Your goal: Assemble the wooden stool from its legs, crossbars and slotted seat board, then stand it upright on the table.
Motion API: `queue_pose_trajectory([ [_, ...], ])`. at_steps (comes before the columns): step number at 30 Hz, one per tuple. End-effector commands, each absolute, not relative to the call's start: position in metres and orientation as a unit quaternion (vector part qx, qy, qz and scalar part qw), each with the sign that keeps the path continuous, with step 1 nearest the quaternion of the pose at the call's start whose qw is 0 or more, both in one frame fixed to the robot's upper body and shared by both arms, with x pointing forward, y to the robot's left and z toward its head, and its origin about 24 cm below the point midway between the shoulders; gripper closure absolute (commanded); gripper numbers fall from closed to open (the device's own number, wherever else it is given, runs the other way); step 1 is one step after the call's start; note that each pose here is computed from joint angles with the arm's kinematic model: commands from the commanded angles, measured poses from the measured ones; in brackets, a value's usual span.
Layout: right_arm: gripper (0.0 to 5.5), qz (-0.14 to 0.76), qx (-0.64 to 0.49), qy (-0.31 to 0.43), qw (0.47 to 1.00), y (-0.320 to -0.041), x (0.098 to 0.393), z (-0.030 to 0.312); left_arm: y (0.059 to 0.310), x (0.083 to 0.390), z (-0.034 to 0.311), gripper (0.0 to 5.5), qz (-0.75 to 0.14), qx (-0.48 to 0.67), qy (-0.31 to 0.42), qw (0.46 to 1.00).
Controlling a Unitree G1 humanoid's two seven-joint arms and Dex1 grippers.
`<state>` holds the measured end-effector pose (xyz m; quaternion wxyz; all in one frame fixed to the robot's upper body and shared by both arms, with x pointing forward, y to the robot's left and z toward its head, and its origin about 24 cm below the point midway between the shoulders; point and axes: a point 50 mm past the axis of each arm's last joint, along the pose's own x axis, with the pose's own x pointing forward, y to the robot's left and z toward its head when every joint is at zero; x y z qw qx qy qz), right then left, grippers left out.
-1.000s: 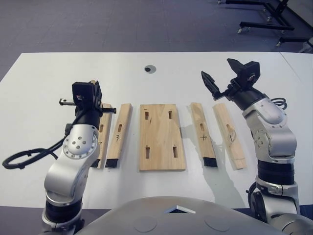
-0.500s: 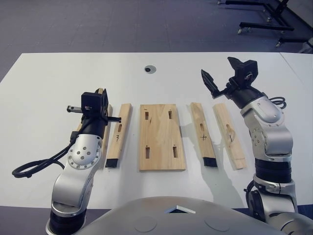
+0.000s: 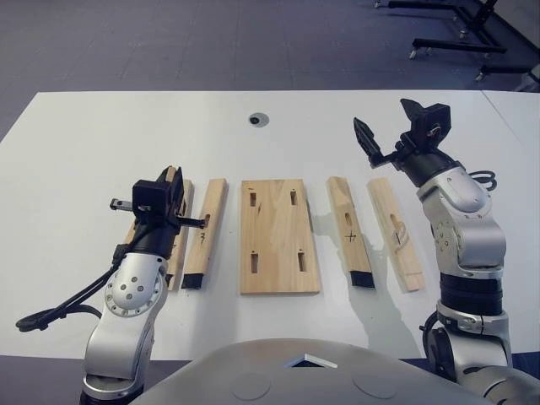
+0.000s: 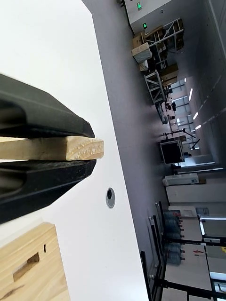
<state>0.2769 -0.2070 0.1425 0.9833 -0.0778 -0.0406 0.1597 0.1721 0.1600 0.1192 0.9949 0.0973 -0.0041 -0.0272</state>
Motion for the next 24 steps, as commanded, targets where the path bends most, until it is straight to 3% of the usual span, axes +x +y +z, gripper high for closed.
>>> queue_pose_trajectory([
  [1, 0.60, 0.154, -0.082, -0.038, 0.984, -0.209, 0.276, 0.141, 0.166, 0.170, 0.117, 5.13, -0.022, 0.107, 0.000, 0.994],
  [24, 0.60, 0.146, -0.080, -0.038, 0.985, -0.209, 0.273, 0.141, 0.181, 0.168, 0.104, 5.13, -0.012, 0.118, 0.020, 0.993],
])
